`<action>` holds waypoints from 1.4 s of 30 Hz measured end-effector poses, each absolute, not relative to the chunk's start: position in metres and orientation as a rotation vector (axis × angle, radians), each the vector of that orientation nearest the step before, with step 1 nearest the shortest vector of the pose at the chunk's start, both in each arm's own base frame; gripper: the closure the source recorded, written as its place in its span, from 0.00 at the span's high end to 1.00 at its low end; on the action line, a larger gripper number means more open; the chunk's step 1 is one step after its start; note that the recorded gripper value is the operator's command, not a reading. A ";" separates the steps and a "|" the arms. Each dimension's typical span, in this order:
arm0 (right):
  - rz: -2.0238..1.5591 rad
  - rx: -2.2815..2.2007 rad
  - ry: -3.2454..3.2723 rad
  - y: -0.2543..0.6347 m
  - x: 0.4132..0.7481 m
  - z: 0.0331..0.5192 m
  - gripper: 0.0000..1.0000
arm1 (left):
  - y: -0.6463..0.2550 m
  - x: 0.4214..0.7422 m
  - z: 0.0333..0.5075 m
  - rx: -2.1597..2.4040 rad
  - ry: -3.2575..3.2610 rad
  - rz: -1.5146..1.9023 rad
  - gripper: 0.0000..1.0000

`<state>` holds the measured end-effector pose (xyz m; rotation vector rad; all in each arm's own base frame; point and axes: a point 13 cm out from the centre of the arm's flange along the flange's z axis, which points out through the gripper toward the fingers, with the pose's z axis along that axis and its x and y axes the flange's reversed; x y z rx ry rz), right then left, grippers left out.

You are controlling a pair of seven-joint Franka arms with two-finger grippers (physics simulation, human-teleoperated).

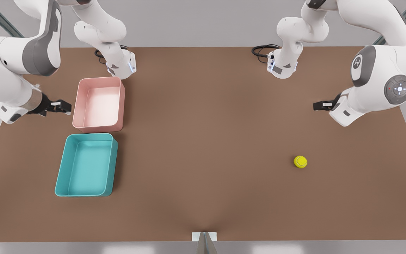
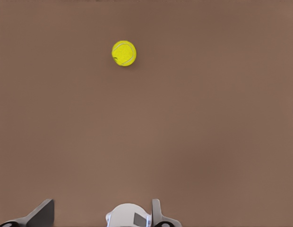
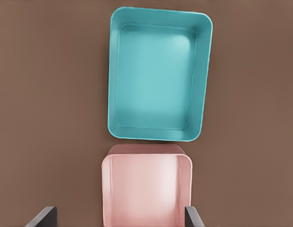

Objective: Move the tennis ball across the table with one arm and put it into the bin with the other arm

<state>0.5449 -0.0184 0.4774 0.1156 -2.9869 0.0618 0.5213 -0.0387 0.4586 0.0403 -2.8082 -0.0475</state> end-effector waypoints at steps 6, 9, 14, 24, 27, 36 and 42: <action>0.071 0.133 -3.033 -0.025 0.561 0.472 1.00 | -0.026 0.550 0.398 0.062 -2.764 -0.076 0.21; 0.073 0.149 -3.035 -0.024 0.564 0.466 1.00 | -0.002 0.584 0.294 0.082 -2.710 -0.029 0.23; 0.085 0.175 -3.030 -0.022 0.566 0.459 1.00 | 0.013 0.626 0.220 -0.110 -2.814 0.164 0.21; 0.089 0.196 -3.010 -0.023 0.566 0.445 1.00 | 0.051 0.638 0.139 -1.182 -2.639 0.154 0.21; 0.090 0.201 -3.007 -0.023 0.566 0.443 1.00 | 0.058 0.632 0.123 -1.421 -2.521 0.154 0.21; 0.091 0.209 -3.003 -0.023 0.566 0.439 1.00 | 0.075 0.624 0.072 -1.885 -2.289 0.126 0.21; 0.091 0.213 -3.000 -0.024 0.567 0.436 1.00 | 0.059 0.627 0.054 -2.085 -2.151 0.123 0.21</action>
